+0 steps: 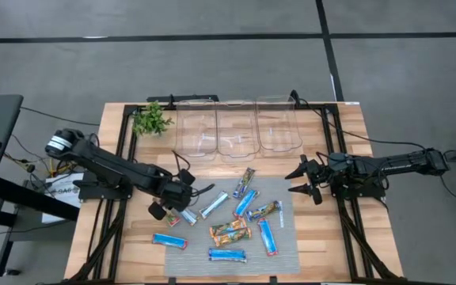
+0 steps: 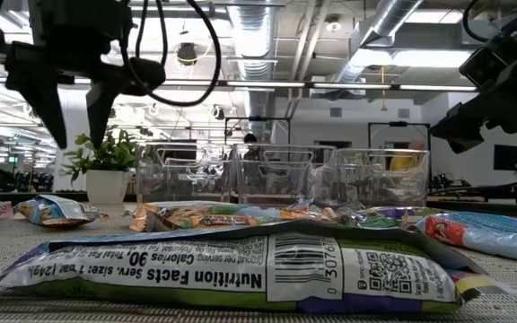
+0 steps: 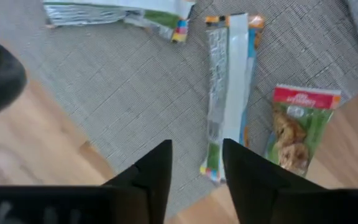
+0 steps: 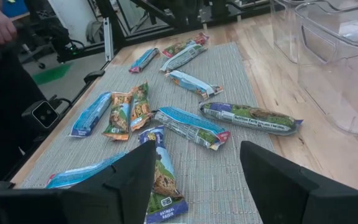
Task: Pick and place Granola Bars by type
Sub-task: Put the yellow granola bar into the middle transparent bin
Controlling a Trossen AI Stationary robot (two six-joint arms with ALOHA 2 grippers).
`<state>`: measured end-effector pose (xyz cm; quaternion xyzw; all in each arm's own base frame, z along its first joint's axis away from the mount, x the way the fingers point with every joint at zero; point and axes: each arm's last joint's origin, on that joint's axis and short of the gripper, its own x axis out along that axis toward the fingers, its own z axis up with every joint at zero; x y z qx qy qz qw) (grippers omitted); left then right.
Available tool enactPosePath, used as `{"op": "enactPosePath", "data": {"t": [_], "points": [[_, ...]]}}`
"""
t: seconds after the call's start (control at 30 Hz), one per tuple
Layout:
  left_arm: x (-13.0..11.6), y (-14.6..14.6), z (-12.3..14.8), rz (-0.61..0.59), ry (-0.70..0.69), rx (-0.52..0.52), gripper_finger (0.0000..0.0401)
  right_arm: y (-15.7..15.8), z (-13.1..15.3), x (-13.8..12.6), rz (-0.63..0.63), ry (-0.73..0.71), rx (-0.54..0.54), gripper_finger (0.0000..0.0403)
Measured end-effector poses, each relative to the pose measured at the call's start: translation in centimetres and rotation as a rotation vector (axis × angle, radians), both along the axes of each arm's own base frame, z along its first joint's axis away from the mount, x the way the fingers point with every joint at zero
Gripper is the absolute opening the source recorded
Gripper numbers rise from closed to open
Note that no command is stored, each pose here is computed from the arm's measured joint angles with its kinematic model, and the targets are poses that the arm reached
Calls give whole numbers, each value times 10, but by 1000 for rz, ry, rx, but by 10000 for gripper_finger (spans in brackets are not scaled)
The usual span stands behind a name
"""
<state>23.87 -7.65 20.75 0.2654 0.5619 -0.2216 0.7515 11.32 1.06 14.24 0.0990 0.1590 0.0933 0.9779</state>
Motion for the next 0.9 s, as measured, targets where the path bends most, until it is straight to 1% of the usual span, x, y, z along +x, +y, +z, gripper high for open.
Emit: {"op": "enactPosePath", "data": {"t": [0.1, 0.23, 0.37, 0.57, 0.73, 0.83, 0.9], "points": [[4, -3, -5, -14, 7, -40, 161, 0, 0, 0, 0, 0, 0, 226], [9, -10, -15, -37, 33, -47, 166, 0, 0, 0, 0, 0, 0, 226], [13, -20, -33, -51, 86, -29, 162, 0, 0, 0, 0, 0, 0, 226], [20, -30, -54, -10, 119, -18, 154, 0, 0, 0, 0, 0, 0, 226], [24, -30, -62, 37, 103, 48, 147, 0, 0, 0, 0, 0, 0, 226], [24, -30, -63, 49, 106, 46, 142, 0, 0, 0, 0, 0, 0, 226], [24, -31, -63, 45, 115, 23, 137, 0, 0, 0, 0, 0, 0, 226]]}}
